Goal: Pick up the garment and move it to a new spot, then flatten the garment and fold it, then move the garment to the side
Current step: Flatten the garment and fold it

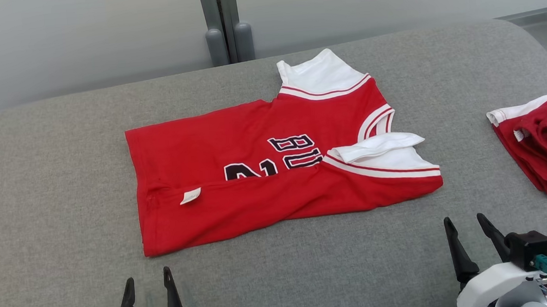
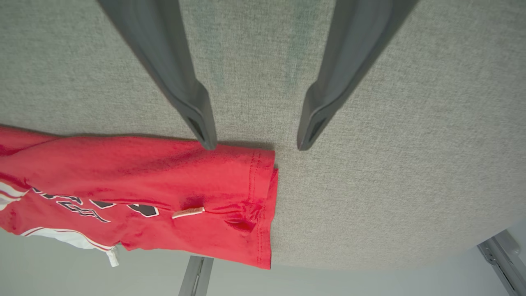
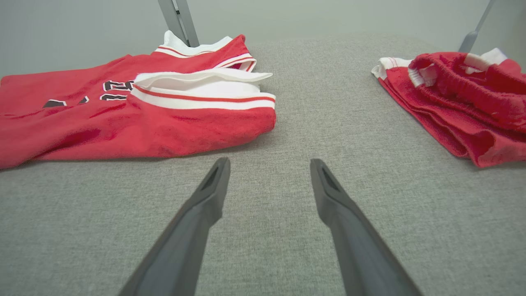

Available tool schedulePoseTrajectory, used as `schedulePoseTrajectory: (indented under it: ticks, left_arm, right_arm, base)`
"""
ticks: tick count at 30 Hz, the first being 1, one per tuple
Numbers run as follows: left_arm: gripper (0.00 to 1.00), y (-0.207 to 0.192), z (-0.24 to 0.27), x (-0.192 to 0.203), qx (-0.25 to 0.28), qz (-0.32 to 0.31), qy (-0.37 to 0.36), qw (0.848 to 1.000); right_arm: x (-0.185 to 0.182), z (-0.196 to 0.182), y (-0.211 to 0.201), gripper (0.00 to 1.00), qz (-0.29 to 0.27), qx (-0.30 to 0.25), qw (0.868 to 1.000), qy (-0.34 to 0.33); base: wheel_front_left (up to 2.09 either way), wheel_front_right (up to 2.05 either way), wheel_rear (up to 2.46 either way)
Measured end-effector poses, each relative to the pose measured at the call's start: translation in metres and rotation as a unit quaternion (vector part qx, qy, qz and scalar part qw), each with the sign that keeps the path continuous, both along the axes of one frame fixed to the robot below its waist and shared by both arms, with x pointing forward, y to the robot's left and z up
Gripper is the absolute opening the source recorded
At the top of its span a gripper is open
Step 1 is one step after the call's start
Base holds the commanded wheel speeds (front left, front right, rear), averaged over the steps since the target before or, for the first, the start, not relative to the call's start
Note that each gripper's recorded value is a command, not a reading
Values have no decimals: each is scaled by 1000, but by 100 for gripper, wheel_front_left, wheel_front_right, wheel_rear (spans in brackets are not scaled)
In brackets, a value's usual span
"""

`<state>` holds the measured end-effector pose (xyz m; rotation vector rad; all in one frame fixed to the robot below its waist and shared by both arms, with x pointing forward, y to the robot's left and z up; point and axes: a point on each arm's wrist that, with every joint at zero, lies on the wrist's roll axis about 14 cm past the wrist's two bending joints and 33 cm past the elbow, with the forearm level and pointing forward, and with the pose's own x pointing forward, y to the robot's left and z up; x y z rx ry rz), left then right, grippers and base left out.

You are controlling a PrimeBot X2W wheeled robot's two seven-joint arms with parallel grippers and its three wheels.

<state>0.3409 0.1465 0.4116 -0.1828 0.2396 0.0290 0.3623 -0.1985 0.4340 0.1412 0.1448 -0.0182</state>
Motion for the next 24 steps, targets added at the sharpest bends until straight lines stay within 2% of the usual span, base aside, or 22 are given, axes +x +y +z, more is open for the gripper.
schedulePoseTrajectory:
  ticks: [7, 14, 24]
  left_arm:
    - [100, -1, 6, 34, -6, 1, -13, 1000]
    - [100, 4, -18, 57, -3, 7, 20, 1000]
    - [100, 4, -59, 66, 9, 1, 79, 997]
  right_arm:
    - [27, 4, 4, 100, 5, 2, 1000, -9]
    - [59, 3, 10, 100, 18, -7, 1000, -12]
    - [77, -34, 10, 100, 24, -18, 999, 41]
  base:
    - [0, 0, 0]
    - [0, 0, 0]
    - [0, 0, 0]
